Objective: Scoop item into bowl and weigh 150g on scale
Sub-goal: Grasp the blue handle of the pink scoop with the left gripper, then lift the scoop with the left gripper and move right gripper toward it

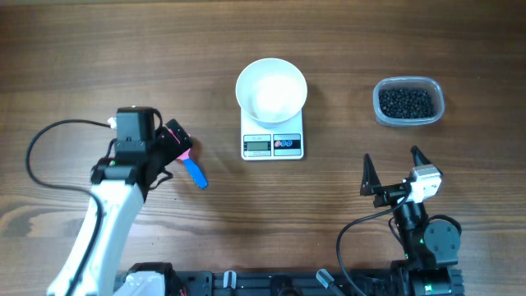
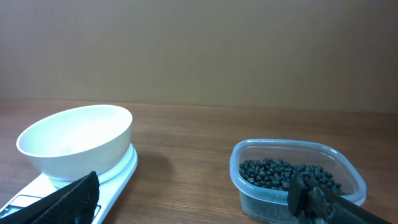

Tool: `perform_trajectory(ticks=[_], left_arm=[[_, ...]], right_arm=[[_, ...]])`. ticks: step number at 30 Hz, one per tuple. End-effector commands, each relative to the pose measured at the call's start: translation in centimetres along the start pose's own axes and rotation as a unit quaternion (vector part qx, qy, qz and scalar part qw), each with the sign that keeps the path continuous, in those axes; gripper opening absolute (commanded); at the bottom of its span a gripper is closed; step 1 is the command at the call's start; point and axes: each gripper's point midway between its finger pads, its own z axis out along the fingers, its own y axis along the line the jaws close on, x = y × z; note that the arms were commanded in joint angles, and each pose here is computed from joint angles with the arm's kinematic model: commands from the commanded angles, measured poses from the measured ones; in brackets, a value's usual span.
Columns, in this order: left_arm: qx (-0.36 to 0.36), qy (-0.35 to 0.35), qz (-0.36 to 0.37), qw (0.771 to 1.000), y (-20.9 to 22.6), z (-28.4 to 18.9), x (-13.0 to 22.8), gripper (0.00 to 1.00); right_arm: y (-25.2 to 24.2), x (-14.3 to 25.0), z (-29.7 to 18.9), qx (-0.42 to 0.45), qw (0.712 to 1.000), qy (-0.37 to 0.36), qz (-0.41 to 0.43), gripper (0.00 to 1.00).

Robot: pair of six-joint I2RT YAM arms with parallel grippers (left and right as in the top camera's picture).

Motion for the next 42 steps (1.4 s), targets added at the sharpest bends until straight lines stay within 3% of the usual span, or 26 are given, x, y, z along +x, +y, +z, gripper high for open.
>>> perform_trajectory(ticks=[1, 3, 8, 11, 13, 14, 16, 17, 19, 21, 22, 27, 32, 37, 42], left_arm=[[-0.056, 0.021, -0.033, 0.998, 1.4, 3.4, 0.5, 1.0], [-0.084, 0.026, -0.044, 0.995, 2.3, 5.4, 0.8, 1.0], [-0.094, 0.038, -0.044, 0.994, 2.6, 8.3, 1.4, 0.77], [-0.092, 0.036, -0.044, 0.994, 2.5, 8.9, 1.4, 0.73], [-0.09, 0.034, -0.044, 0.994, 2.4, 8.9, 1.3, 1.0], [-0.09, 0.034, -0.044, 0.994, 2.4, 8.9, 1.3, 0.87], [-0.089, 0.032, -0.045, 0.995, 2.3, 9.0, 1.2, 0.8], [-0.088, 0.035, -0.045, 0.995, 2.3, 9.0, 1.3, 0.69], [-0.075, 0.047, -0.046, 0.995, 1.9, 9.0, 1.7, 0.62], [-0.066, 0.055, -0.047, 0.995, 1.5, 9.0, 2.0, 0.46], [-0.059, 0.061, -0.048, 0.995, 1.3, 9.0, 2.2, 0.45], [-0.056, 0.058, -0.095, 0.992, 1.1, 9.0, 2.1, 0.04], [-0.059, 0.014, -0.174, 0.983, 1.0, 7.4, 0.3, 0.04], [0.014, -0.066, -0.261, 0.963, -0.6, -1.6, -3.6, 0.04], [0.12, -0.151, -0.266, 0.945, -0.9, -11.5, -4.7, 0.04]], right_arm=[[-0.3, -0.1, 0.0, 0.008, 1.0, -0.003, -0.001, 1.0], [-0.3, -0.1, 0.0, 0.008, 1.0, -0.003, -0.001, 1.0], [-0.3, -0.1, 0.0, 0.008, 1.0, -0.003, -0.001, 1.0], [-0.3, -0.1, 0.0, 0.008, 1.0, -0.003, -0.001, 1.0], [-0.3, -0.1, 0.0, 0.008, 1.0, -0.003, -0.001, 1.0], [-0.3, -0.1, 0.0, 0.008, 1.0, -0.003, -0.001, 1.0], [-0.3, -0.1, 0.0, 0.008, 1.0, -0.003, -0.001, 1.0], [-0.3, -0.1, 0.0, 0.008, 1.0, -0.003, -0.001, 1.0], [-0.3, -0.1, 0.0, 0.008, 1.0, -0.003, -0.001, 1.0], [-0.3, -0.1, 0.0, 0.008, 1.0, -0.003, -0.001, 1.0], [-0.3, -0.1, 0.0, 0.008, 1.0, -0.003, -0.001, 1.0], [-0.3, -0.1, 0.0, 0.008, 1.0, -0.003, -0.001, 1.0], [-0.3, -0.1, 0.0, 0.008, 1.0, -0.003, -0.001, 1.0], [-0.3, -0.1, 0.0, 0.008, 1.0, -0.003, -0.001, 1.0], [-0.3, -0.1, 0.0, 0.008, 1.0, -0.003, -0.001, 0.99]])
